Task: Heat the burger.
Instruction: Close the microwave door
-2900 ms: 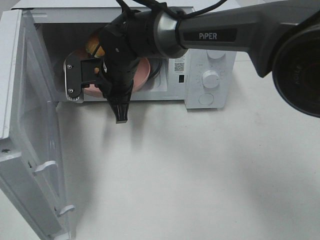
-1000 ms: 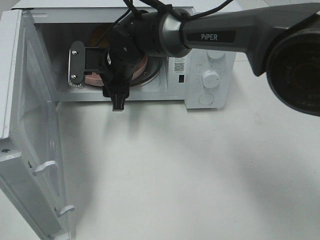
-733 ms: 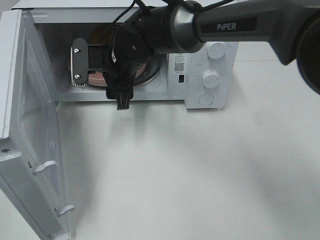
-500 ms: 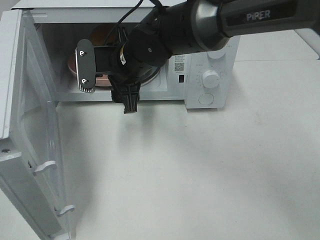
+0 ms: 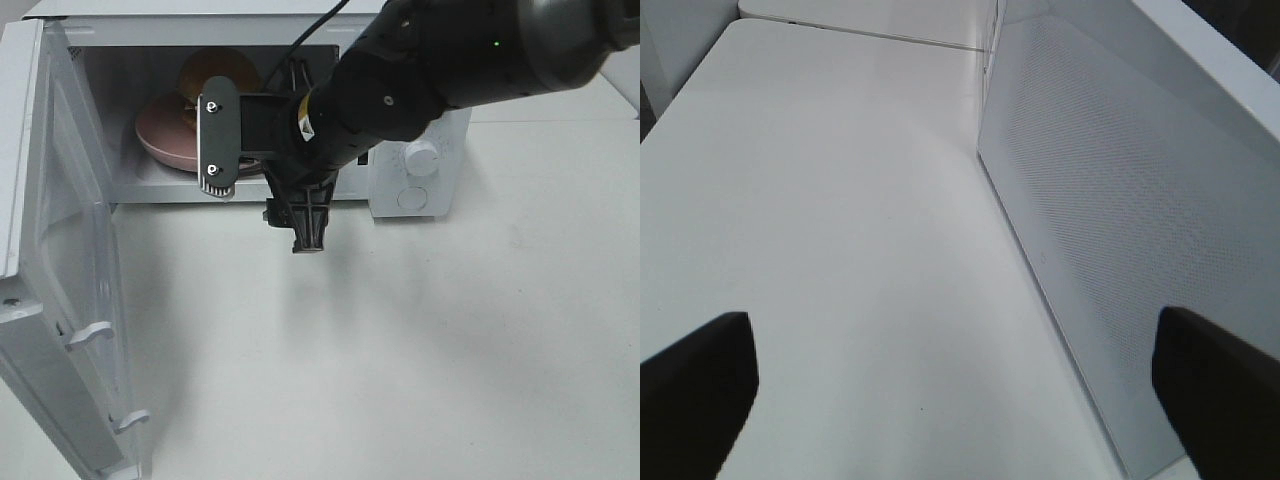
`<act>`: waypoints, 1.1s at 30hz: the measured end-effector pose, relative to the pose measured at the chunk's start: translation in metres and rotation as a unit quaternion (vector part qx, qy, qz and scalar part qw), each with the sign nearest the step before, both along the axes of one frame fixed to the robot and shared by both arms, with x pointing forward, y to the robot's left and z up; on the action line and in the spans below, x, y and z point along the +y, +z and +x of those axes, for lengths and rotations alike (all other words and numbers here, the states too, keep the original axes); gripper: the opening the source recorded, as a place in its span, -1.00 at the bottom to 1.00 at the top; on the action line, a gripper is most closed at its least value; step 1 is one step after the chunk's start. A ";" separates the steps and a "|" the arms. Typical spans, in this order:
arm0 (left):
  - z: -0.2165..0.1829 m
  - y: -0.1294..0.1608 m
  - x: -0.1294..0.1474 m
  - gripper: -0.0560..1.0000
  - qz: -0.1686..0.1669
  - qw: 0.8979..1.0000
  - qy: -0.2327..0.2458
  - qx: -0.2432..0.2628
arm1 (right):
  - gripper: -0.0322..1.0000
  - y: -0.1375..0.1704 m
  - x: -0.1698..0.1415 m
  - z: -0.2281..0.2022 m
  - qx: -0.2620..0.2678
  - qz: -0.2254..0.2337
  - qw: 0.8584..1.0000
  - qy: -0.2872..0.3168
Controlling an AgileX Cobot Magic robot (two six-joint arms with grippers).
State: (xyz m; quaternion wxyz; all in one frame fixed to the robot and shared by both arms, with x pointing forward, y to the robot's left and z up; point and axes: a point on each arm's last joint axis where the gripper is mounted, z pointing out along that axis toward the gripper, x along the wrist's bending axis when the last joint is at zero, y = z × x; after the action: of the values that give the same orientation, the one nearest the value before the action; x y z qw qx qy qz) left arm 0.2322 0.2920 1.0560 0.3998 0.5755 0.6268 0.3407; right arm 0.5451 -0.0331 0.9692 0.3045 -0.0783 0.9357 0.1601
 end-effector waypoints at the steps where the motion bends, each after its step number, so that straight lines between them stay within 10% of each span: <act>1: 0.000 0.000 0.000 0.99 0.000 1.000 0.000 0.000 | 0.50 0.001 -0.004 -0.004 0.004 0.004 1.000 -0.006; 18: 0.000 0.000 0.000 0.99 0.000 1.000 0.000 0.000 | 0.50 0.029 -0.059 -0.066 0.059 0.098 0.985 -0.128; 33: 0.000 0.000 0.000 0.99 0.000 1.000 0.000 0.000 | 0.50 0.055 -0.121 -0.134 0.150 0.227 0.907 -0.322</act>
State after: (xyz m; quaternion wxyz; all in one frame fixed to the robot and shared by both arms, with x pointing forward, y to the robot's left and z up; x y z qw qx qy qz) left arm 0.2322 0.2920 1.0560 0.3998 0.5755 0.6268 0.3407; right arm 0.4113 -0.1542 1.0241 0.2056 0.3230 0.8830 0.2714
